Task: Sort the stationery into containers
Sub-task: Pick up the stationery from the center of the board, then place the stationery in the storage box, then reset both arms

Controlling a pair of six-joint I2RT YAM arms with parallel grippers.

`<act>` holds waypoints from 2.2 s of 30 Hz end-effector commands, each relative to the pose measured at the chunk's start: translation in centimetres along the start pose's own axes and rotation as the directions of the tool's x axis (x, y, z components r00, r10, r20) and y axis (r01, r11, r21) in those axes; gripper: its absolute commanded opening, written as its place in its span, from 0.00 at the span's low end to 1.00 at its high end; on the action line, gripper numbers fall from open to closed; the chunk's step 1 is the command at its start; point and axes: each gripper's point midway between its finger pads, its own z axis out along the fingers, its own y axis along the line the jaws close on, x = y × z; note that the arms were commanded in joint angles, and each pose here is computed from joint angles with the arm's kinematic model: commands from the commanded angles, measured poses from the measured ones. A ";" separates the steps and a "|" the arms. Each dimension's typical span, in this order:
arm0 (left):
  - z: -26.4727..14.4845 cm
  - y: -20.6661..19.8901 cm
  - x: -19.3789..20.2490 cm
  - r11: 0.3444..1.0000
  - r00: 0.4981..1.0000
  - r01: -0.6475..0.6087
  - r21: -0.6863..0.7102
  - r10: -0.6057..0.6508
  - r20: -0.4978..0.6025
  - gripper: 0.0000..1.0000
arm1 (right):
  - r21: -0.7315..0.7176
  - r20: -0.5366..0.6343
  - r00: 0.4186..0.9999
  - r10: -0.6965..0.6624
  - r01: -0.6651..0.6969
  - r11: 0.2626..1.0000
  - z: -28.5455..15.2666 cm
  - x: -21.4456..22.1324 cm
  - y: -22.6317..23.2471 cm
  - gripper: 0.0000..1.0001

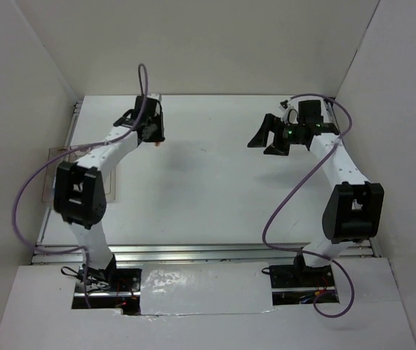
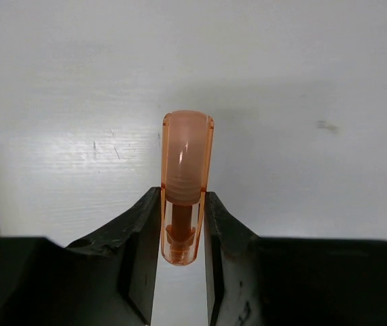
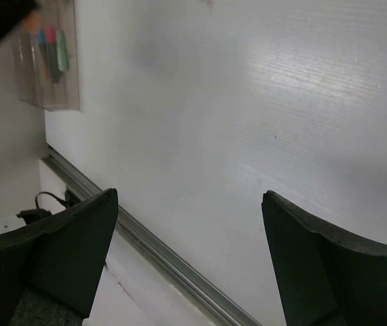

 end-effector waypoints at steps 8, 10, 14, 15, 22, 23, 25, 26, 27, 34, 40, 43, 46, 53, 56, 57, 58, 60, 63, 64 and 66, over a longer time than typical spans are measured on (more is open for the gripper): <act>-11.5 13.7 -3.0 0.998 0.996 0.069 0.005 -0.069 0.049 0.00 | 0.078 -0.064 0.990 -0.129 0.133 0.988 -0.4 1.7 0.2 0.93; -12.0 16.4 -1.5 0.996 0.996 0.087 -0.033 -0.086 0.023 0.00 | 0.084 -0.077 0.988 -0.133 0.140 0.987 -0.2 1.8 0.1 0.92; -12.5 17.2 1.4 1.000 1.000 -0.011 0.016 0.011 -0.007 0.00 | 0.091 -0.096 0.986 -0.140 0.149 0.985 0.3 2.1 0.1 0.92; -12.6 17.3 1.6 1.000 1.000 -0.021 0.012 0.021 -0.005 0.00 | 0.090 -0.099 0.985 -0.142 0.151 0.984 0.5 2.2 0.2 0.92; -10.7 19.2 5.3 0.999 0.994 0.007 -0.053 -0.012 -0.107 0.00 | 0.102 -0.116 0.981 -0.154 0.166 0.981 0.8 2.5 0.3 0.92; -10.5 19.5 5.6 0.998 0.993 0.023 -0.058 -0.029 -0.114 0.00 | 0.108 -0.117 0.981 -0.153 0.166 0.980 0.8 2.5 0.1 0.92; -9.9 20.5 6.5 0.995 0.987 0.065 -0.080 -0.076 -0.140 0.00 | 0.108 -0.121 0.981 -0.153 0.166 0.980 0.9 2.5 0.1 0.92; -9.3 20.9 7.1 0.993 0.982 0.081 -0.091 -0.095 -0.160 0.00 | 0.111 -0.126 0.981 -0.149 0.163 0.980 0.9 2.7 0.0 0.92; -9.2 21.5 7.5 0.990 0.978 0.100 -0.096 -0.115 -0.171 0.00 | 0.110 -0.124 0.980 -0.153 0.167 0.980 0.9 2.6 0.1 0.92; -7.6 22.0 9.4 0.986 0.958 0.161 -0.048 -0.167 -0.233 0.12 | 0.112 -0.133 0.980 -0.149 0.165 0.980 1.1 2.7 -0.1 0.92; -7.6 21.3 8.8 0.987 0.962 0.159 -0.002 -0.156 -0.224 0.33 | 0.117 -0.140 0.979 -0.147 0.164 0.979 1.2 2.7 -0.2 0.92; -8.1 21.3 8.2 0.988 0.967 0.152 0.000 -0.149 -0.208 0.47 | 0.117 -0.144 0.979 -0.147 0.165 0.979 1.2 2.9 -0.2 0.92; -8.7 21.4 7.9 0.989 0.968 0.145 -0.011 -0.144 -0.204 0.53 | 0.117 -0.142 0.979 -0.147 0.164 0.980 1.2 2.8 -0.2 0.92; -12.3 20.9 3.8 0.992 0.990 0.126 0.026 -0.124 -0.069 0.57 | 0.111 -0.137 0.978 -0.155 0.171 0.979 1.0 2.6 0.2 0.93; -16.1 18.0 -0.6 0.991 0.994 0.052 0.123 -0.064 0.093 0.58 | 0.114 -0.132 0.978 -0.163 0.179 0.977 0.8 2.6 0.3 0.93; -17.3 15.9 -2.1 0.990 0.990 -0.007 0.144 -0.014 0.141 0.62 | 0.115 -0.131 0.977 -0.166 0.181 0.977 0.7 2.5 0.3 0.93; -17.7 14.9 -2.6 0.989 0.988 -0.030 0.147 0.007 0.155 0.67 | 0.116 -0.132 0.976 -0.171 0.186 0.976 0.7 2.5 0.3 0.93; -18.1 11.1 -3.1 0.974 0.983 -0.115 0.194 0.084 0.162 0.74 | 0.123 -0.133 0.973 -0.187 0.204 0.971 0.5 2.4 0.2 0.93; -17.3 7.0 -2.2 0.954 0.978 -0.181 0.238 0.150 0.143 0.89 | 0.163 -0.153 0.963 -0.221 0.245 0.956 0.0 2.7 -0.6 0.94; -17.1 6.5 -1.9 0.956 0.977 -0.193 0.220 0.165 0.137 0.93 | 0.180 -0.157 0.961 -0.227 0.254 0.950 -0.3 2.8 -1.0 0.94; -16.6 3.9 -1.0 0.940 0.968 -0.239 0.244 0.212 0.132 0.99 | 0.244 -0.162 0.949 -0.270 0.304 0.921 -1.2 3.0 -2.2 0.98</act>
